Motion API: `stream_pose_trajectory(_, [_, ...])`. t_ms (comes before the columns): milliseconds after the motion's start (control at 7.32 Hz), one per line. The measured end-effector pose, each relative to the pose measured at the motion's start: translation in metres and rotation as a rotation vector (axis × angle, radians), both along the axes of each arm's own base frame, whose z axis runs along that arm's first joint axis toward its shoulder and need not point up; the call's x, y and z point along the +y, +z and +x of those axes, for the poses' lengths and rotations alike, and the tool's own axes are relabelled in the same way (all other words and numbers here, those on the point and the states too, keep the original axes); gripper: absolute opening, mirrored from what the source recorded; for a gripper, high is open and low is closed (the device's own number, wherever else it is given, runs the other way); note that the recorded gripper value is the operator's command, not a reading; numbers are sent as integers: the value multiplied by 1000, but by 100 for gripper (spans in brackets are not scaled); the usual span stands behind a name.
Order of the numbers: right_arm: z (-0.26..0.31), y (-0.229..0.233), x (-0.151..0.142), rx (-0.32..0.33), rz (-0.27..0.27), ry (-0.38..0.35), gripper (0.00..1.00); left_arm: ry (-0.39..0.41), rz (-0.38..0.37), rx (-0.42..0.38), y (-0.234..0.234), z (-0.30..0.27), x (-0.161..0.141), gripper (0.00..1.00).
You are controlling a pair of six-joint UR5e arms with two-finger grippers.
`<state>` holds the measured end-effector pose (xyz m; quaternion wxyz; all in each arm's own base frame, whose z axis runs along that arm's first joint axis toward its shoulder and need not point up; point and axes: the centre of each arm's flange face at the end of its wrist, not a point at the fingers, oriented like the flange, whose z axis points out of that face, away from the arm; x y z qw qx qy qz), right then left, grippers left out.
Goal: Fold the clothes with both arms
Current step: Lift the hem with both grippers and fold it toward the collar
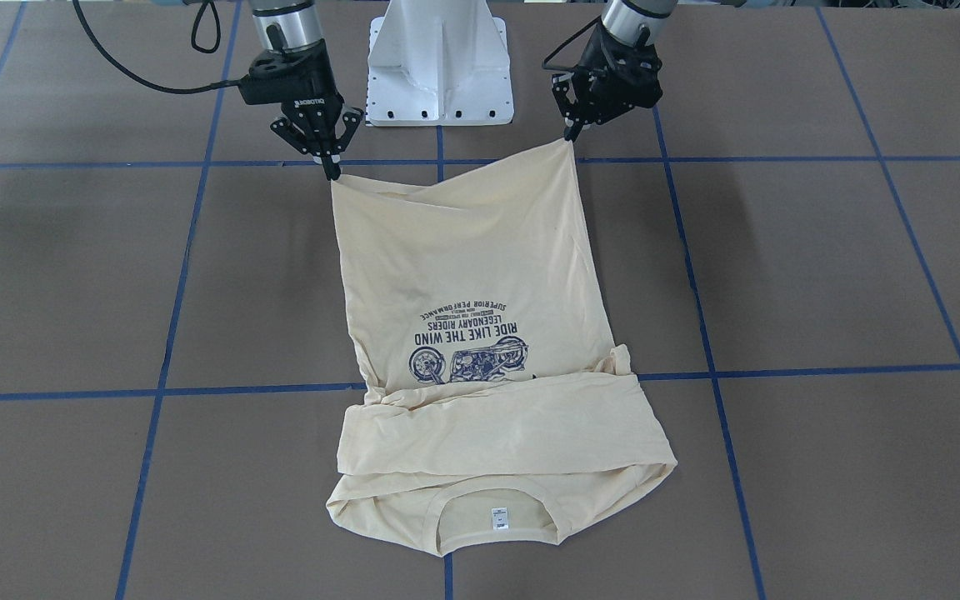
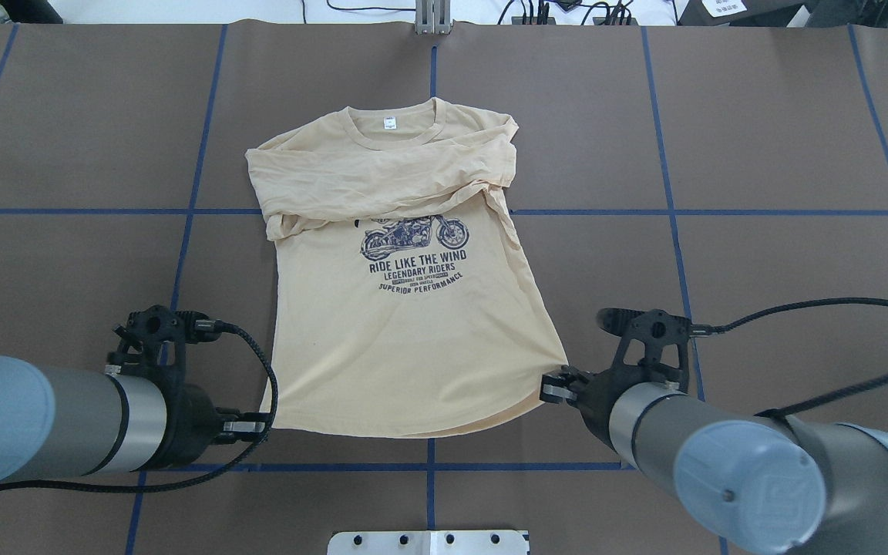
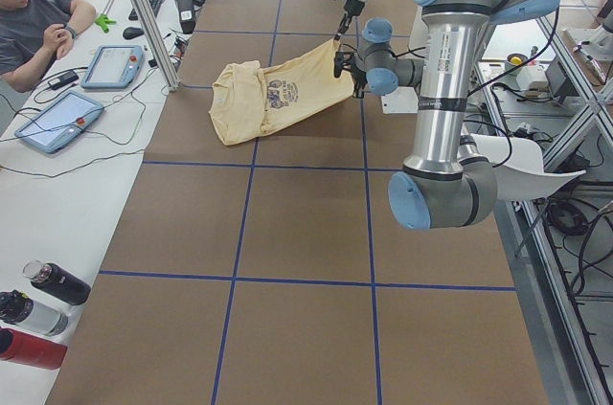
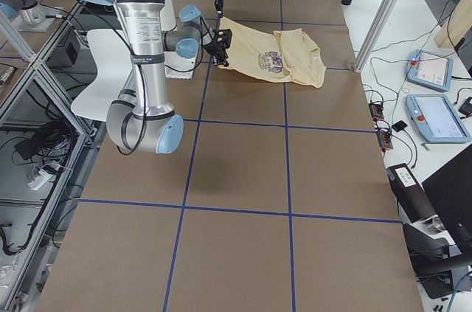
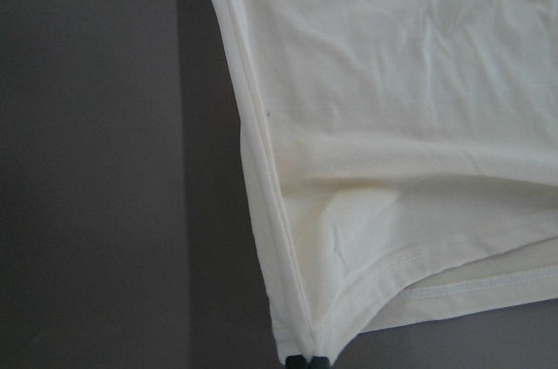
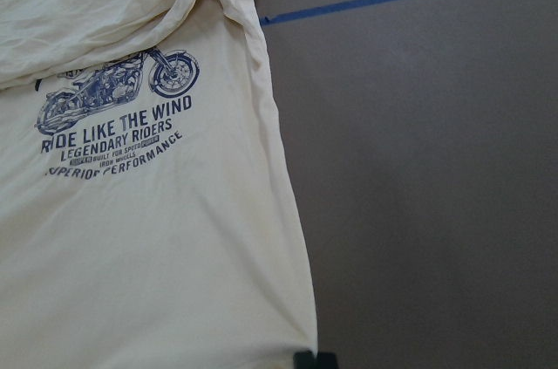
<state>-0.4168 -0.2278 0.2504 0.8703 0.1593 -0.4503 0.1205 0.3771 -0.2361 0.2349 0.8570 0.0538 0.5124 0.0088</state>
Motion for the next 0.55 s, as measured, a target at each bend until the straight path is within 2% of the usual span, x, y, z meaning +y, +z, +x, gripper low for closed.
stream_pose_trajectory(273, [57, -28, 60, -13, -17, -150, 0, 71, -18, 19, -34, -36, 30, 0])
stream_pose_trajectory(410, [73, -39, 83, -18, -20, -217, 0, 121, -30, 32, -46, -45, 51, 0])
stream_pose_trajectory(546, [80, -45, 94, -22, -20, -252, 0, 158, -46, 48, -55, -51, 68, 0])
